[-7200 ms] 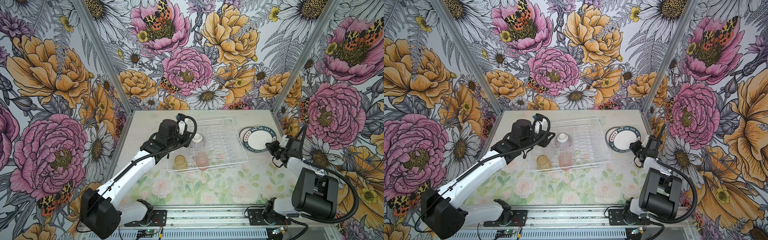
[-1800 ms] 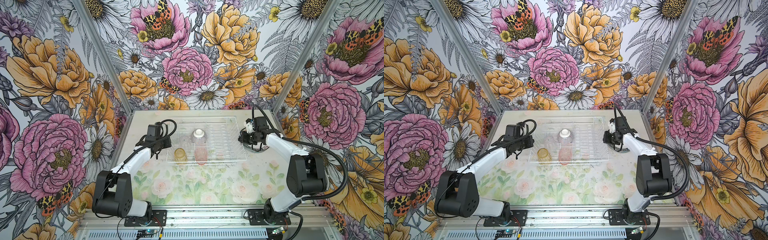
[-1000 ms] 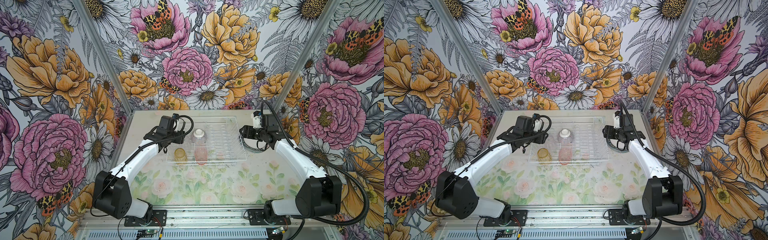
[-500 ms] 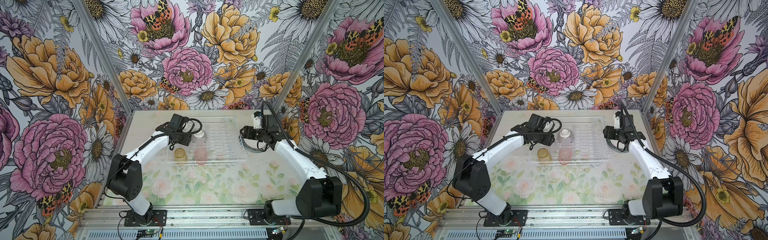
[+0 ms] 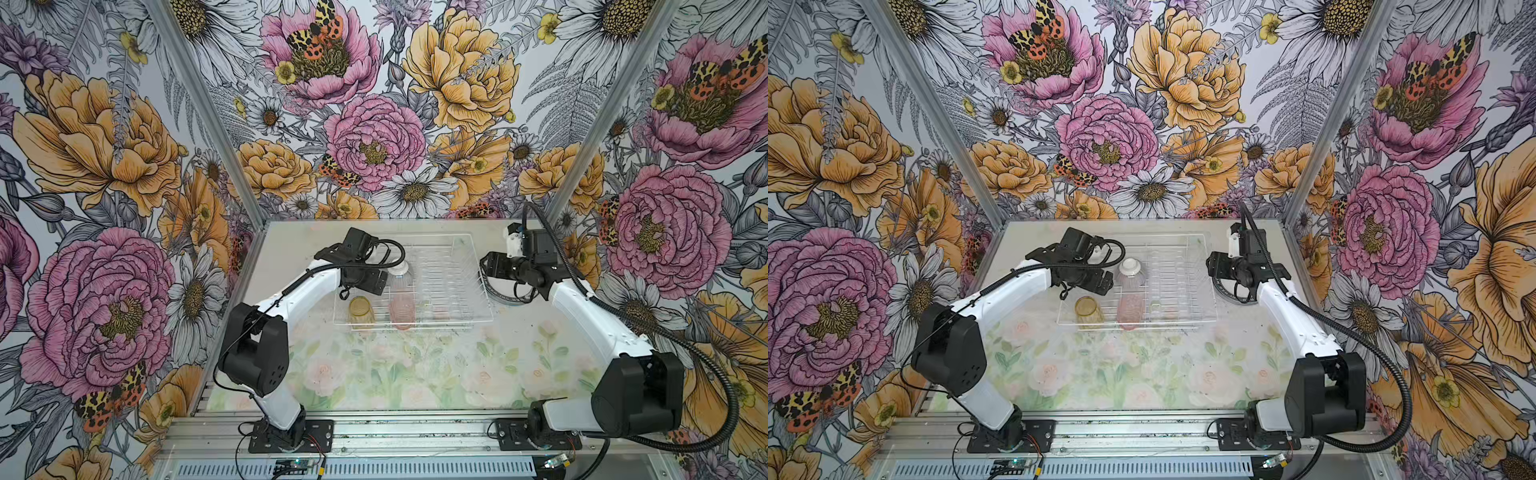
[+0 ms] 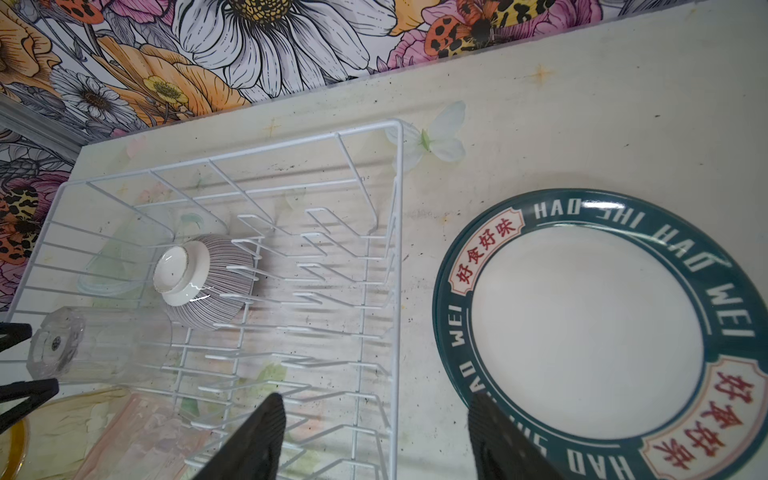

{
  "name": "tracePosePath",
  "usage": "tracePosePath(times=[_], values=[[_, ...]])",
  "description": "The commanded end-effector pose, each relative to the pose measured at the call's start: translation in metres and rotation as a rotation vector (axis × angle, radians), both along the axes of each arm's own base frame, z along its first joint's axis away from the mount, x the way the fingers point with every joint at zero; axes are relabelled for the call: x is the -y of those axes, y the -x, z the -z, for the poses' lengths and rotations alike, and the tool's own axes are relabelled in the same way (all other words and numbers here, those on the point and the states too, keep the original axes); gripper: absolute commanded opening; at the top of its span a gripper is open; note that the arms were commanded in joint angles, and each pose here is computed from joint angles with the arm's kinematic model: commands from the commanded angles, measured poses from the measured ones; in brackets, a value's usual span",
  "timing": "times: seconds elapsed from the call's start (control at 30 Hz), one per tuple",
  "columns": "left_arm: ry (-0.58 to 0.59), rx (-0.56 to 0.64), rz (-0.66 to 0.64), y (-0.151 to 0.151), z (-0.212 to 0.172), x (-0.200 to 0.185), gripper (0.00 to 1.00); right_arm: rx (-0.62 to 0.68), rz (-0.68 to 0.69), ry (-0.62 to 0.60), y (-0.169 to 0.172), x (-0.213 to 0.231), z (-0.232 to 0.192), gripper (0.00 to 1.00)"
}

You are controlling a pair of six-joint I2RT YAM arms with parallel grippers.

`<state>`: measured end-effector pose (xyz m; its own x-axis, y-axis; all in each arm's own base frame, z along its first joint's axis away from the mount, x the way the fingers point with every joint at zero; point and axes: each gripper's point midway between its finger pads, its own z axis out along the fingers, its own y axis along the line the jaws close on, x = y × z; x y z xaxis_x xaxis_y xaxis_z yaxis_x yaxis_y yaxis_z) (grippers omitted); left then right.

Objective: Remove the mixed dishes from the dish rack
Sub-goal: 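Lower the left gripper over the clear glass in the rack, then grasp the clear glass with the left gripper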

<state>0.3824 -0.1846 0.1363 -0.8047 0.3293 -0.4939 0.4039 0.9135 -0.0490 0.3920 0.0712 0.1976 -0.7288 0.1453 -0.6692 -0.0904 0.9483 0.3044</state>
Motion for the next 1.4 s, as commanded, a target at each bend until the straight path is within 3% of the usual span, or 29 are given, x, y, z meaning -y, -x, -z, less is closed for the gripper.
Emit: tracePosePath(times=[0.0,0.17,0.57,0.7,1.03,1.2,1.37], values=[[0.000,0.009,0.006,-0.008,-0.003,0.003,0.99,0.015,0.011,0.018,-0.005,0.002,0.003,0.72],[0.008,-0.006,0.003,-0.012,0.003,0.003,0.93,0.013,0.015,0.022,-0.004,0.004,0.004,0.72],[-0.039,-0.017,-0.016,-0.025,0.016,-0.001,0.91,-0.001,0.019,0.022,-0.004,0.005,0.010,0.72],[-0.086,-0.052,-0.034,-0.026,0.028,-0.005,0.85,0.000,0.025,0.026,-0.005,0.007,0.010,0.72],[-0.164,-0.077,-0.042,-0.023,0.033,-0.008,0.82,-0.005,0.027,0.021,-0.007,0.007,0.013,0.72],[-0.156,-0.087,-0.043,-0.024,0.035,-0.007,0.63,-0.010,0.024,0.022,-0.006,0.007,0.016,0.72],[-0.148,-0.095,-0.042,-0.023,0.033,-0.006,0.54,-0.013,0.021,0.020,-0.006,0.007,0.018,0.72]])
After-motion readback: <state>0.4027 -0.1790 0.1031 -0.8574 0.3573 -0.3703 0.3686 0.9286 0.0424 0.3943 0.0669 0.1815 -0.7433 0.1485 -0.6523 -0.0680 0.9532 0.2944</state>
